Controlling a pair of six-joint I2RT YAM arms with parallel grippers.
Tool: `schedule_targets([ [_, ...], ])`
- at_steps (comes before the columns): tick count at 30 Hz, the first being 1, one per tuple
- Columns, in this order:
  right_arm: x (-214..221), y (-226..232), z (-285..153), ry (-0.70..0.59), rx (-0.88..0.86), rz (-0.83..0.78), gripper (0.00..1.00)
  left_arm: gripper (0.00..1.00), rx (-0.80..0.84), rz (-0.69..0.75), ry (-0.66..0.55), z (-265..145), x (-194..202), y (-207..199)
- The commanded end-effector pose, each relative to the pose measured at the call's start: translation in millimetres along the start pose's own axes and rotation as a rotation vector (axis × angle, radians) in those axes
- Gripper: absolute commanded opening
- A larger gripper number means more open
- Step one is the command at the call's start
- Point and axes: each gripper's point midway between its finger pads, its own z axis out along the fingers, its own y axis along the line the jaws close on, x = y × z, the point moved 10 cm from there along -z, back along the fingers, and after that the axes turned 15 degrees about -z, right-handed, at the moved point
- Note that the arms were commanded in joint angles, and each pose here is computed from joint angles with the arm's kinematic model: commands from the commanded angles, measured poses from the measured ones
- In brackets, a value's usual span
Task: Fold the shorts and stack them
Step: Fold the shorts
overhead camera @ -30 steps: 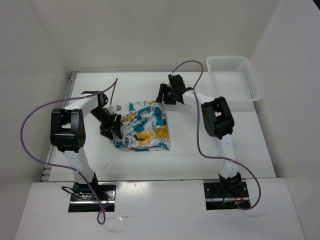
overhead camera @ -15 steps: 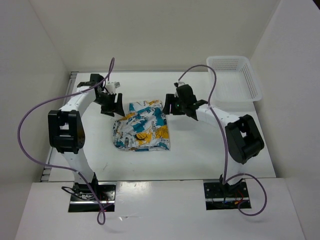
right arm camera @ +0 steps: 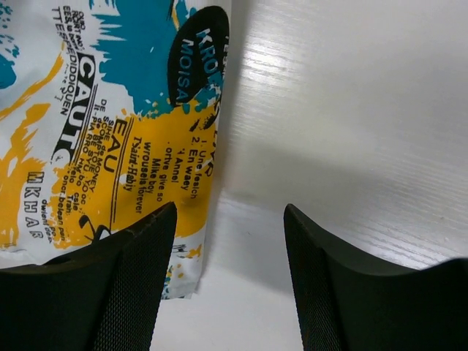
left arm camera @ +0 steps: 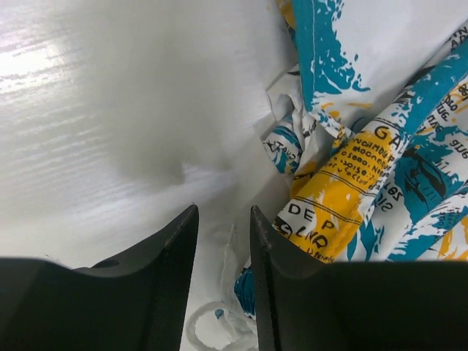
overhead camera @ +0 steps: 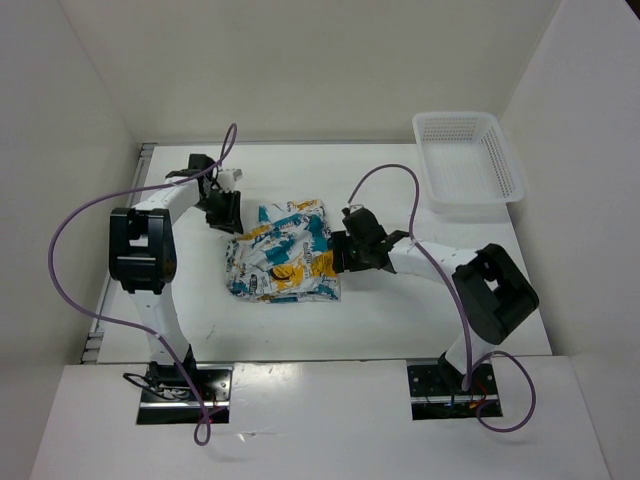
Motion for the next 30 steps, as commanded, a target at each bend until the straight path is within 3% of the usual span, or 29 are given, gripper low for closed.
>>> schedule_targets([
  [1, -0.1, -1.5, -6.9, -0.050, 0.078, 0.024, 0.66, 0.42, 0.007, 0.025, -0.035, 7.6, -6.3, -0.2],
  [9, -16.2, -8.7, -33.4, -0.145, 0.173, 0.012, 0.66, 0.47, -0.020, 0.040, -0.083, 8.4, -10.3, 2.2],
  [13, -31.7, -13.1, -55.0, -0.191, 0.237, -0.017, 0.83, 0.69, 0.031, 0.068, -0.142, -15.3, -26.4, -13.7],
  [14, -35.4, -14.9, -57.7, -0.197, 0.263, -0.025, 0.91, 0.84, 0.051, 0.089, -0.188, -30.3, -33.5, -22.0],
  [15, -38.3, -15.6, -64.0, -0.202, 0.272, -0.033, 0.98, 0.90, 0.080, 0.094, -0.211, -40.2, -36.9, -24.3],
  [17, -41.0, -17.6, -70.0, -0.205, 0.298, -0.046, 1.00, 1.00, 0.102, 0.099, -0.290, -70.8, -43.7, -24.5],
  [19, -41.0, -23.0, -73.2, -0.180, 0.313, -0.053, 1.00, 1.00, 0.124, 0.094, -0.386, -104.9, -53.1, -16.4],
  [25, -41.3, -41.5, -86.4, -0.157, 0.327, -0.029, 1.00, 1.00, 0.029, -0.022, -0.524, -158.2, -57.5, 37.3],
  [30, -40.6, -58.7, -97.7, -0.125, 0.449, 0.043, 1.00, 1.00, -0.090, -0.117, -0.568, -156.7, -27.0, 78.4],
])
